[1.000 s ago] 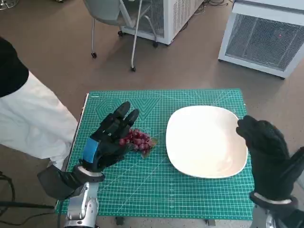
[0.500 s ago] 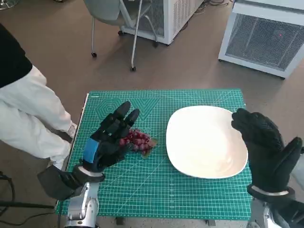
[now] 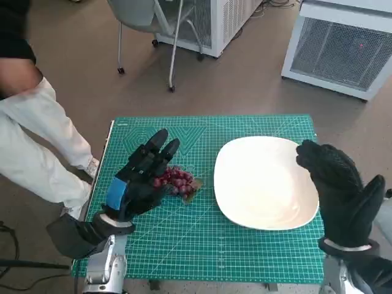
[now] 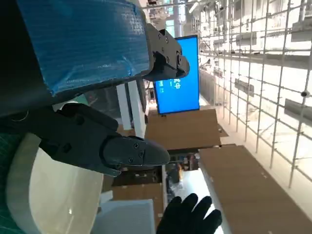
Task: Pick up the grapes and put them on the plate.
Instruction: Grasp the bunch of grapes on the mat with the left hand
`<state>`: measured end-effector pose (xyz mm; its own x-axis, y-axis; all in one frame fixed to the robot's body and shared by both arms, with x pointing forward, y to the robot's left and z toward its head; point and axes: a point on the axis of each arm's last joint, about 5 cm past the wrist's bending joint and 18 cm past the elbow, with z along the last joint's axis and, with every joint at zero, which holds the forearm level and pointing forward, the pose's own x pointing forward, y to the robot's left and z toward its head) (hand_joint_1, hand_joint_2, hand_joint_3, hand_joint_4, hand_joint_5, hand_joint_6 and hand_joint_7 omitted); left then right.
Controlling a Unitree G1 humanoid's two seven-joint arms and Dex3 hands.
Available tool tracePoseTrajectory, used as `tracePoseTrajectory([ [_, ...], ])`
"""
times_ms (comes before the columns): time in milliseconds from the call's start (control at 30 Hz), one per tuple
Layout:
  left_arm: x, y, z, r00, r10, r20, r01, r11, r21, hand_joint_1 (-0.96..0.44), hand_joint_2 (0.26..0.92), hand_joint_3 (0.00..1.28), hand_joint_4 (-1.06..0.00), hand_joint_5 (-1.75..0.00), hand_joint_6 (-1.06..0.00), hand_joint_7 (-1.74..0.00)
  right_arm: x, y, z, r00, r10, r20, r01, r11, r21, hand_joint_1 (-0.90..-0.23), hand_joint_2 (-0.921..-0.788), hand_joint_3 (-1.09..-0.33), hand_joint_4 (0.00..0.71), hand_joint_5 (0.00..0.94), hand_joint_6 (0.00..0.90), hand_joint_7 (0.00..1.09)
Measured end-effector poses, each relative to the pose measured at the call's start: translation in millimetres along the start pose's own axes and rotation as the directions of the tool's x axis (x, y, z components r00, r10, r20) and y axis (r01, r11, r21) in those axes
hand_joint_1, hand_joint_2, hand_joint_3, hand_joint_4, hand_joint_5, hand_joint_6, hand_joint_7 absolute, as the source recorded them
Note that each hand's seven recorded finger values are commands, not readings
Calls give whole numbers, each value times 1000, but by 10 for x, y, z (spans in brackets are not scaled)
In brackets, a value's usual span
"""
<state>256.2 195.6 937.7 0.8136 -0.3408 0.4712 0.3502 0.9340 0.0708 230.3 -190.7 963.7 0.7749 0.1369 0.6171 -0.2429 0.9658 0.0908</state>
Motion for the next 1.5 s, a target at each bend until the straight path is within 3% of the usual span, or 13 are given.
tracePoseTrajectory([
  [133, 4, 80, 84, 999, 5, -33, 2, 978, 209, -481, 921, 143, -279, -2, -293, -88, 2, -1, 9, 1000, 1, 2, -1, 1000, 0, -320, -921, -565, 502, 510, 259, 884],
  [267, 23, 149, 182, 997, 2, -71, 28, 911, 412, -508, 919, 74, -230, -2, -269, -67, 3, -3, 16, 1000, 1, 6, -1, 1000, -2, -321, -921, -564, 503, 509, 261, 882],
  [533, 113, 153, 370, 989, -27, -147, 128, 665, 736, -453, 809, 5, -162, 0, -246, -33, 3, -1, 19, 1000, 2, 6, -2, 1000, -1, -320, -921, -565, 504, 507, 262, 879],
  [733, 223, 57, 476, 975, -37, -221, 211, 490, 846, -404, 742, 0, -149, 0, -266, -28, -2, -1, 13, 1000, 1, -5, -1, 1000, 3, -320, -921, -566, 507, 507, 262, 878],
  [933, 287, -66, 470, 955, -17, -295, 280, 374, 884, -391, 721, 0, -134, 0, -271, -17, -2, -2, 12, 1000, 1, -7, -1, 1000, 3, -320, -921, -565, 509, 508, 264, 877],
  [1200, 323, -164, 409, 907, 37, -419, 392, 292, 873, -382, 717, 1, -114, 0, -260, -4, -2, -2, 12, 1000, 1, -8, -1, 1000, 2, -318, -921, -564, 511, 506, 270, 873],
  [1500, 409, -210, 311, 863, 79, -499, 458, 294, 839, -345, 720, 1, -105, -1, -264, -3, -3, -5, 14, 1000, -2, -7, 2, 1000, 4, -318, -921, -565, 516, 507, 278, 868],
])
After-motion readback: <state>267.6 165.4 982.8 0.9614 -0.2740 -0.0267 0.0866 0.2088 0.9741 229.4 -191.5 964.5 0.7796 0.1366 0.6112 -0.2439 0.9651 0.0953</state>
